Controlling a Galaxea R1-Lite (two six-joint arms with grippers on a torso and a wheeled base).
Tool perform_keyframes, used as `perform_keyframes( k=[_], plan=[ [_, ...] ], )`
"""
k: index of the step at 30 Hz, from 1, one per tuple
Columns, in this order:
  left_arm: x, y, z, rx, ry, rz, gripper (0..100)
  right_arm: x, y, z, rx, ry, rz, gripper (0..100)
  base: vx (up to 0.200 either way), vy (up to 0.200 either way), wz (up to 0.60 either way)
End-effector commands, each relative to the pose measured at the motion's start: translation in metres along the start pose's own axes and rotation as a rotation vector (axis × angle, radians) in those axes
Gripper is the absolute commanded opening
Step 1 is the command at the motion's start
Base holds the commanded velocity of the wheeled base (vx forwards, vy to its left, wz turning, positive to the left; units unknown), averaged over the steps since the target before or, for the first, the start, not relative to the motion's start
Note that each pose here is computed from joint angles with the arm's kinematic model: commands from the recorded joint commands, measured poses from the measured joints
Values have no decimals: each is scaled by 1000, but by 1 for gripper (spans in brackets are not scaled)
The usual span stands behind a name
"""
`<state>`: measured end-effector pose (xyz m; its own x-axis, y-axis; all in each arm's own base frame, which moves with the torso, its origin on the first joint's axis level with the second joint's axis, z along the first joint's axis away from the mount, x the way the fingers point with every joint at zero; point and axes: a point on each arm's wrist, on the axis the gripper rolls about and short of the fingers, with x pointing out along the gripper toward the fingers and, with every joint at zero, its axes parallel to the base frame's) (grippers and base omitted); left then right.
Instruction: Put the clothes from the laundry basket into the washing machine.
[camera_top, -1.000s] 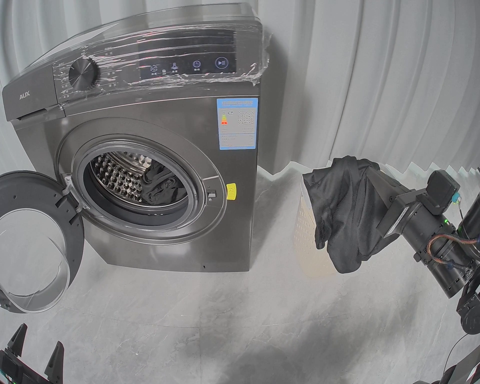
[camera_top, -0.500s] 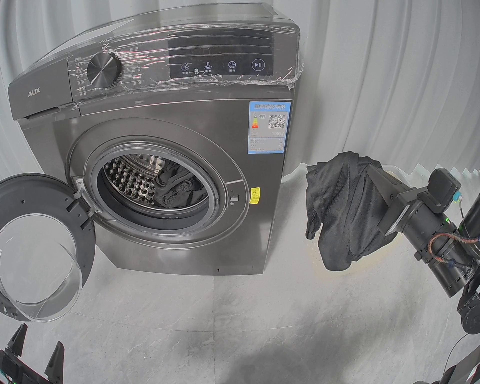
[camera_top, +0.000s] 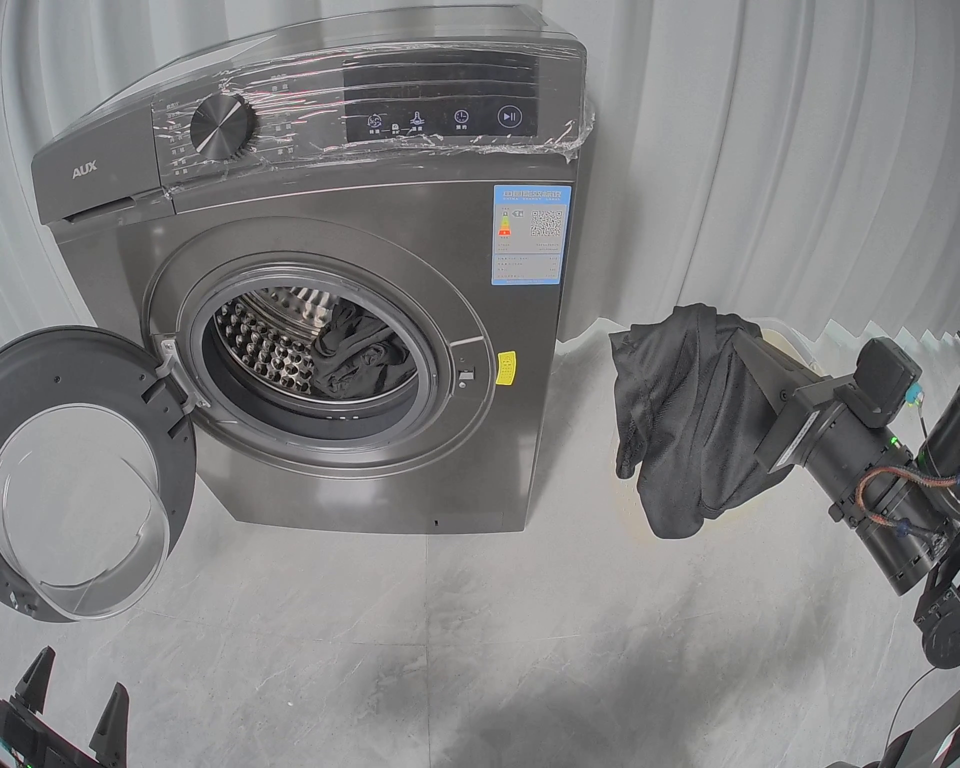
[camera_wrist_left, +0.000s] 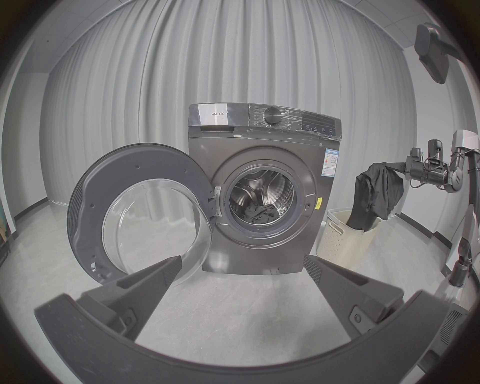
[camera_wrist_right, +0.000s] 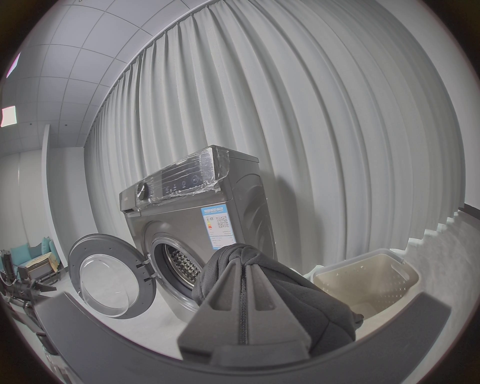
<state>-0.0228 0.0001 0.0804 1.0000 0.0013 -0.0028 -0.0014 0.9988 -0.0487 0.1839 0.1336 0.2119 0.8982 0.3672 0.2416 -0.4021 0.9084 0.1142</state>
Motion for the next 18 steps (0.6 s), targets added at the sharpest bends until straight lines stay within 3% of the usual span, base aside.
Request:
perform_keyframes(
  k=[1,4,18],
  plan=[
    [0,0,-4,0,-3,2,100,0,0,-1,-1,4,-1,0,0,0,0],
    [0,0,-5,0,-1,0,100,0,0,-1,-1,4,-1,0,0,0,0],
    [0,0,-4,0,-3,-1,100,0,0,-2,0,7,-1,0,0,200,0]
  ],
)
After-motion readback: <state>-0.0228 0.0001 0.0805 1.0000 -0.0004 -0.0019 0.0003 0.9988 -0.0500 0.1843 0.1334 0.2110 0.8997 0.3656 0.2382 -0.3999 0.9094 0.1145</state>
